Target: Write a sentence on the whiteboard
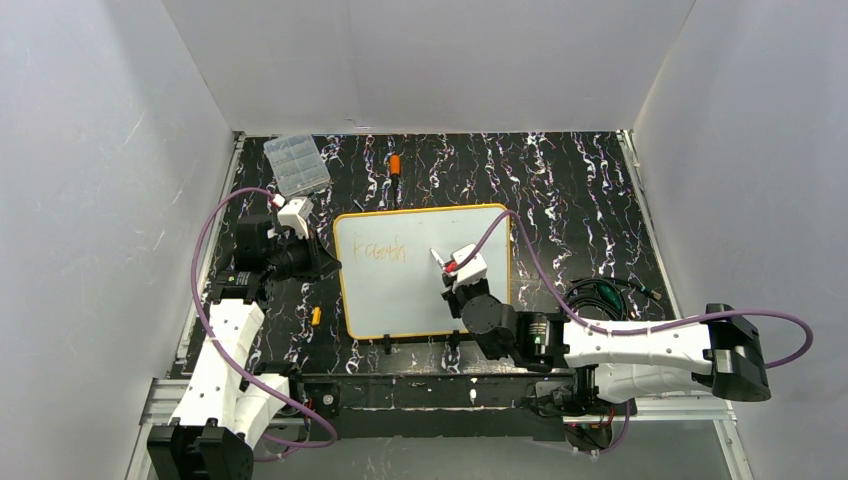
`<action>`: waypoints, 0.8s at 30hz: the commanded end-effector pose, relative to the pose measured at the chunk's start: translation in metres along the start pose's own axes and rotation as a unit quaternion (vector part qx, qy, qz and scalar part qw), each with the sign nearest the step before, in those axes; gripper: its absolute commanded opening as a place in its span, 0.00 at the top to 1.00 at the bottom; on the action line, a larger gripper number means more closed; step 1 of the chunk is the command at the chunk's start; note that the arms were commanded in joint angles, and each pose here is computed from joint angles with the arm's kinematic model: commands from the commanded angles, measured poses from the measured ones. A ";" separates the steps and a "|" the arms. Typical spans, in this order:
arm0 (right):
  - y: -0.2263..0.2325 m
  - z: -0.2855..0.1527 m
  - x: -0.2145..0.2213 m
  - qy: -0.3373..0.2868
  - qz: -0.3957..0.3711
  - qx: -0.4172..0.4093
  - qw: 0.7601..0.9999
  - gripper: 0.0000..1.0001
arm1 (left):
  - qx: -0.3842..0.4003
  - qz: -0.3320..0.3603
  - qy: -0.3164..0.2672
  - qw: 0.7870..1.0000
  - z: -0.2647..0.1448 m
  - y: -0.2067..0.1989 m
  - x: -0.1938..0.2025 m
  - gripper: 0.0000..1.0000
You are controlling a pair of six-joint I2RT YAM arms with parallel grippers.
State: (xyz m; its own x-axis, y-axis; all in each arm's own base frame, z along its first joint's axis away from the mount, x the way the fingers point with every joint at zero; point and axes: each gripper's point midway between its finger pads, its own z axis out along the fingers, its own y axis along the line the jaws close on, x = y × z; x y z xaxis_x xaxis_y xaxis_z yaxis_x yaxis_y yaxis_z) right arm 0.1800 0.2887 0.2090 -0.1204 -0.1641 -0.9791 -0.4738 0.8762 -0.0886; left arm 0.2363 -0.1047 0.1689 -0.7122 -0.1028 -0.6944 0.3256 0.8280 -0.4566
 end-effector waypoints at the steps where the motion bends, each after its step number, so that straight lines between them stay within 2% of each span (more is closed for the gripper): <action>1: -0.001 0.006 -0.026 -0.024 0.028 0.015 0.999 0.99 | 0.012 0.005 -0.003 1.000 -0.006 -0.009 -0.003 0.92; 10: 0.011 0.008 -0.012 0.000 0.013 -0.010 1.000 0.99 | 0.012 0.005 -0.004 1.000 -0.006 -0.009 -0.003 0.92; 24: 0.000 0.001 0.005 0.023 0.020 0.001 1.000 0.99 | 0.010 0.005 -0.005 1.000 -0.006 -0.008 -0.003 0.92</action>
State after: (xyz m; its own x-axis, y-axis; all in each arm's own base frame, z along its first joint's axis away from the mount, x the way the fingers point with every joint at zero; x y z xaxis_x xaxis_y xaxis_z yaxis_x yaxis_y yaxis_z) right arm 0.1759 0.2978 0.2027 -0.1732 -0.1468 -0.9739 -0.5008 0.8646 -0.0412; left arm 0.2361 -0.1047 0.1696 -0.7099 -0.1029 -0.6968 0.3271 0.8279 -0.4555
